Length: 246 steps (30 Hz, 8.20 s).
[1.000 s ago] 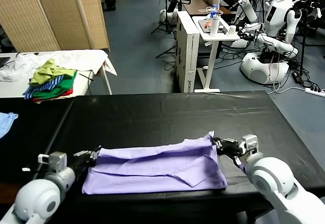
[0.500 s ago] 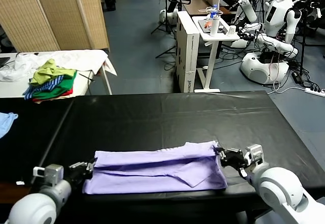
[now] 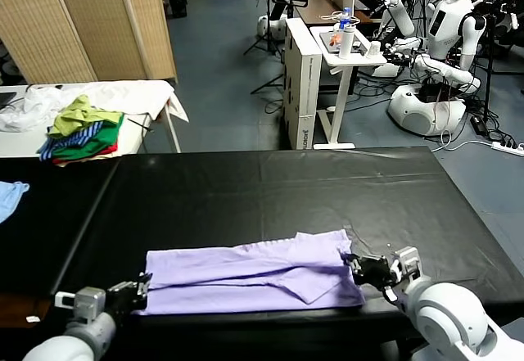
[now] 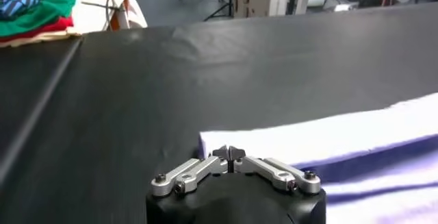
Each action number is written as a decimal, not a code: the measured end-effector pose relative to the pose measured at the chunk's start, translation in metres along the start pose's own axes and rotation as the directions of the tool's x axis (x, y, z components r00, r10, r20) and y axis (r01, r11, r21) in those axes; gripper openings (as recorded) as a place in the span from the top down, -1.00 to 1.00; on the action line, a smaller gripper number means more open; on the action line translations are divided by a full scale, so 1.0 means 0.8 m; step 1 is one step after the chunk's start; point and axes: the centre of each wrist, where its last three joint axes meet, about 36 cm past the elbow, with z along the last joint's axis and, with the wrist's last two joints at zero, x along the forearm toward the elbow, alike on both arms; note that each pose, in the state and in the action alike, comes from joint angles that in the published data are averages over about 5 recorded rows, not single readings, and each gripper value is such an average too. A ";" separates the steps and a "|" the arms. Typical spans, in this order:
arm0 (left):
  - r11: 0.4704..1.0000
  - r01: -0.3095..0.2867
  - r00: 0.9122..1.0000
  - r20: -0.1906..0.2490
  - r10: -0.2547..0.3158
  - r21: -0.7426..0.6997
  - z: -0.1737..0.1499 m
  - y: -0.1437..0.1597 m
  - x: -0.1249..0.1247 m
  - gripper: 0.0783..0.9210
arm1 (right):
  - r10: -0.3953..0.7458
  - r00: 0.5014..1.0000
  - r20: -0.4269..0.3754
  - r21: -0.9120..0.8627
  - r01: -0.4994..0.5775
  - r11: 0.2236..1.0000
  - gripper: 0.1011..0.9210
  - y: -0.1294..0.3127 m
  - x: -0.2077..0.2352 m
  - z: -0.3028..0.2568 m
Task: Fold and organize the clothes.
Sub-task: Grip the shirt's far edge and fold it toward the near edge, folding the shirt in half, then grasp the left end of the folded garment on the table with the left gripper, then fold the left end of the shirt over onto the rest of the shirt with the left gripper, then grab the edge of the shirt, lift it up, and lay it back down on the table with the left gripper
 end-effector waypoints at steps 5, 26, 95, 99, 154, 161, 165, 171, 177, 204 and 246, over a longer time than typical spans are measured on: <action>0.999 0.031 1.000 0.005 -0.031 -0.012 0.007 -0.005 0.002 0.70 | -0.006 1.000 0.010 0.004 0.006 1.000 0.43 0.005 0.013 -0.001; 0.989 0.056 0.987 0.142 -0.075 0.138 -0.015 -0.001 -0.019 -0.97 | 0.147 0.980 0.132 -0.171 -0.123 0.978 -0.97 -0.012 -0.019 0.003; 0.952 0.102 0.977 0.151 -0.151 0.289 0.061 -0.028 -0.022 -0.87 | 0.162 0.969 0.185 -0.229 -0.118 0.966 -0.97 -0.019 0.019 0.018; 0.943 0.099 0.977 0.147 -0.153 0.319 0.070 -0.031 -0.024 -0.67 | 0.162 0.969 0.186 -0.228 -0.118 0.966 -0.97 -0.019 0.022 0.019; 0.929 -0.163 0.937 0.347 0.040 0.332 -0.003 -0.139 0.014 0.74 | 0.219 0.963 0.158 -0.239 -0.178 0.955 -0.97 0.008 0.029 0.078; 0.900 -0.260 0.920 0.372 0.122 0.350 -0.011 -0.174 -0.004 0.74 | 0.231 0.961 0.150 -0.243 -0.191 0.951 -0.97 0.014 0.032 0.086; 0.887 -0.296 0.915 0.373 0.156 0.354 -0.011 -0.189 -0.006 0.74 | 0.236 0.961 0.147 -0.245 -0.196 0.949 -0.97 0.015 0.033 0.089; 0.866 -0.341 0.903 0.385 0.192 0.367 -0.015 -0.207 -0.001 0.74 | 0.235 0.962 0.142 -0.249 -0.195 0.949 -0.97 0.018 0.030 0.092; 0.868 -0.342 0.899 0.394 0.190 0.361 -0.015 -0.217 -0.007 0.74 | 0.230 0.963 0.138 -0.250 -0.191 0.949 -0.97 0.022 0.028 0.095; 0.888 -0.317 0.907 0.379 0.182 0.332 0.010 -0.264 -0.037 -0.38 | 0.118 0.977 0.179 -0.182 -0.085 0.980 -0.97 0.037 0.030 0.080; 0.979 0.025 0.899 0.425 -0.111 0.202 0.050 -0.097 -0.064 -0.97 | -0.100 0.945 0.312 -0.032 0.116 0.993 -0.97 0.106 -0.044 0.020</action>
